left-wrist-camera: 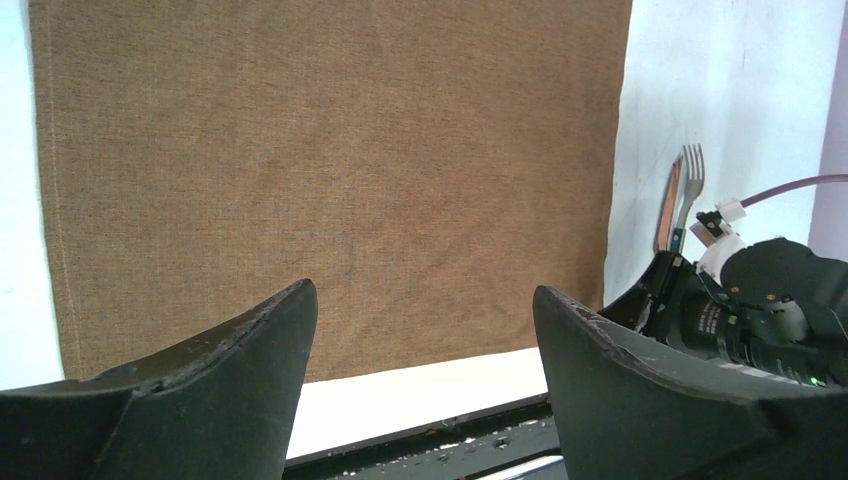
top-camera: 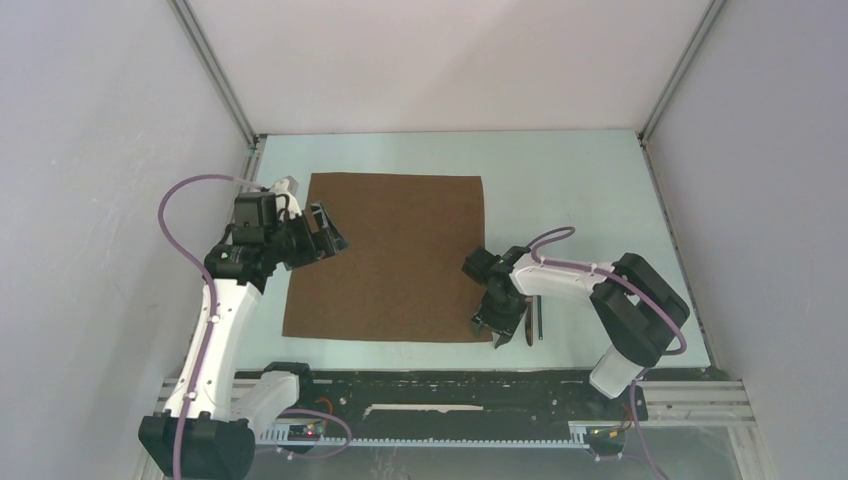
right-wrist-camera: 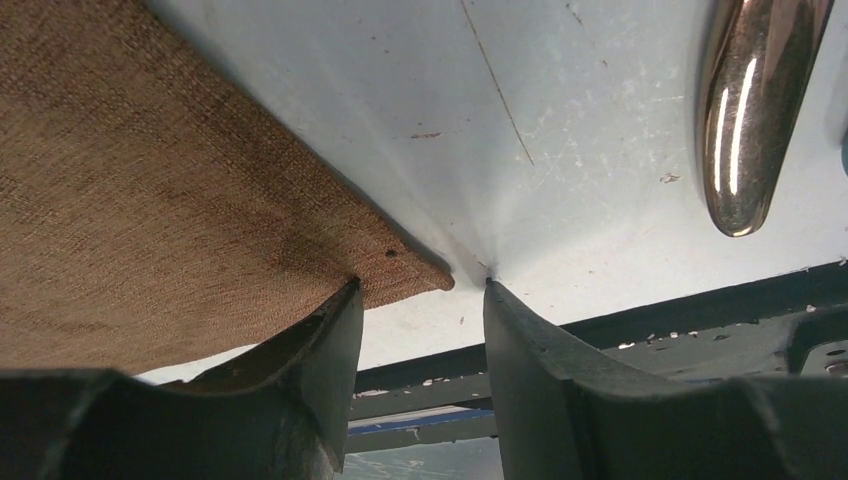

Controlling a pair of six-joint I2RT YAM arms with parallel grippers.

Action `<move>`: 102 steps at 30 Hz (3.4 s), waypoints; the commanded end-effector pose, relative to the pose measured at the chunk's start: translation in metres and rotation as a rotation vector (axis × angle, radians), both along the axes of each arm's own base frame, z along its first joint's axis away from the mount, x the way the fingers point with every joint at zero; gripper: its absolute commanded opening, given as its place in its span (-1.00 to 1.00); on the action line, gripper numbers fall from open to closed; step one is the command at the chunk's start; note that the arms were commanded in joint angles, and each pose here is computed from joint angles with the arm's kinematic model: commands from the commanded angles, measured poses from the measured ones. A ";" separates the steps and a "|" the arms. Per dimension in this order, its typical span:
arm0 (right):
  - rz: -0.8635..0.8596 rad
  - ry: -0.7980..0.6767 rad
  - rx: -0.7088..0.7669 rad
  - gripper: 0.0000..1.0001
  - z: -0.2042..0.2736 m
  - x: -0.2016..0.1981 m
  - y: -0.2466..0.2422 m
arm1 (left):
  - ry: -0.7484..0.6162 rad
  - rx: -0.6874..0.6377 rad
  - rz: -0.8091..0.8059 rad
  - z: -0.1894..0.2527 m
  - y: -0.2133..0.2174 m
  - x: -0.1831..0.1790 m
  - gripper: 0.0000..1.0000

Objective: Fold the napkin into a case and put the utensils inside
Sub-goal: Pick up the flattened napkin from the center of the board.

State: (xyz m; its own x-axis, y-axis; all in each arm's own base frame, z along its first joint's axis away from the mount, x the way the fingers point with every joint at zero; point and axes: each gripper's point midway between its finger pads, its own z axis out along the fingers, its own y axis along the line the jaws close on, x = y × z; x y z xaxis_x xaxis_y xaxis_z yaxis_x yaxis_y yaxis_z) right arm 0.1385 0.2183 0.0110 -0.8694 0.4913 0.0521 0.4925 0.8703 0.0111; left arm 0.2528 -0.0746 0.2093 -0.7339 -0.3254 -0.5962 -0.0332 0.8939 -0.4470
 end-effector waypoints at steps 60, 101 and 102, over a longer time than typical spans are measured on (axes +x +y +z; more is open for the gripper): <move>-0.037 -0.245 0.088 -1.00 0.008 0.027 0.016 | 0.354 0.075 0.639 -0.102 0.081 -0.068 0.87; 0.042 -0.273 0.278 -1.00 0.016 0.049 0.030 | 0.707 0.050 1.125 -0.207 0.130 -0.103 0.41; 0.040 -0.276 0.273 -1.00 0.016 0.049 0.029 | 0.712 0.041 1.126 -0.210 0.129 -0.102 0.40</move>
